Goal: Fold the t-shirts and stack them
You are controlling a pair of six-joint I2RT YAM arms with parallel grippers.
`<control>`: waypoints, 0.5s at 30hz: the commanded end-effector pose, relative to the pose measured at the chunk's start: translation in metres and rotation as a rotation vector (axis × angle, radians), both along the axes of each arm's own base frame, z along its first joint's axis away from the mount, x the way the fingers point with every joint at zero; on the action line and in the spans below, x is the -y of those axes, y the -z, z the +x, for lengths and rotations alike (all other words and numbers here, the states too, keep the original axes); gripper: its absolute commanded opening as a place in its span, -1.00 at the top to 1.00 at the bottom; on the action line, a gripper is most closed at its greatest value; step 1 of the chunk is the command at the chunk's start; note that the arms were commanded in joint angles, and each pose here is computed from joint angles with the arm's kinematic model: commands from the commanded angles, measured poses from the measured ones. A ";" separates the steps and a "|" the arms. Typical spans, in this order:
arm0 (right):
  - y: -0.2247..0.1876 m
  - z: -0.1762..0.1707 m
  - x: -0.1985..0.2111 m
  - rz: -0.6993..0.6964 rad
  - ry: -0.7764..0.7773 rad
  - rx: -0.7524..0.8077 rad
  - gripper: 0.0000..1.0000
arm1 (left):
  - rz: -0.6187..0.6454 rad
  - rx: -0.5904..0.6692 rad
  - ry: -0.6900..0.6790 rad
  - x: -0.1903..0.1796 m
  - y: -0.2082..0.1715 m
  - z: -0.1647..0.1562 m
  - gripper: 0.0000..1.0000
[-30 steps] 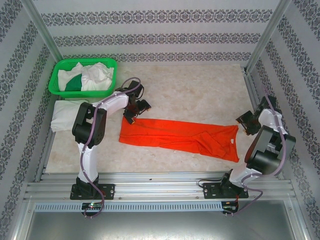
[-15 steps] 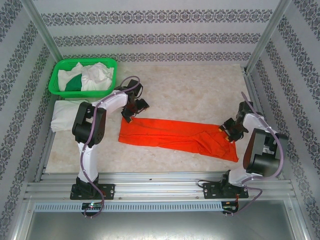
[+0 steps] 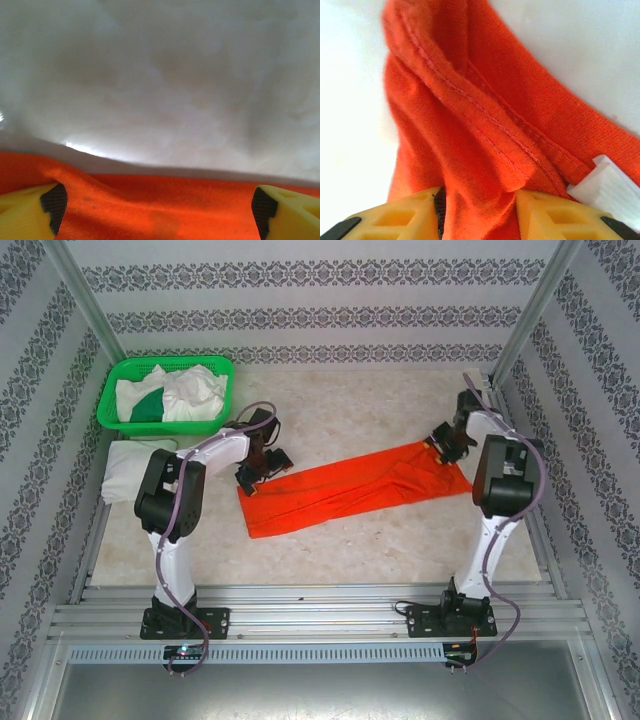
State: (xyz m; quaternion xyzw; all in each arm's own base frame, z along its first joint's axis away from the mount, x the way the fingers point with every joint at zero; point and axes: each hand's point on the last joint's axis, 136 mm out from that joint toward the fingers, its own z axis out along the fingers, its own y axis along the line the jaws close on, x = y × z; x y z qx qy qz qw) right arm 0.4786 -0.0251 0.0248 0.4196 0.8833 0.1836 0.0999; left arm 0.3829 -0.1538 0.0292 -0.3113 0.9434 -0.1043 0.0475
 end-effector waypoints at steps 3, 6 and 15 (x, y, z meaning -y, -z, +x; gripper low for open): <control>0.016 0.056 -0.053 0.017 -0.087 0.028 0.08 | 0.101 -0.082 0.052 -0.021 0.000 -0.048 -0.95; -0.009 0.092 -0.085 0.053 -0.161 0.137 0.00 | 0.133 -0.020 0.082 -0.028 -0.019 -0.047 -0.96; -0.097 0.082 -0.086 -0.087 -0.260 0.338 -0.10 | 0.206 0.182 0.131 -0.043 -0.069 -0.020 -1.00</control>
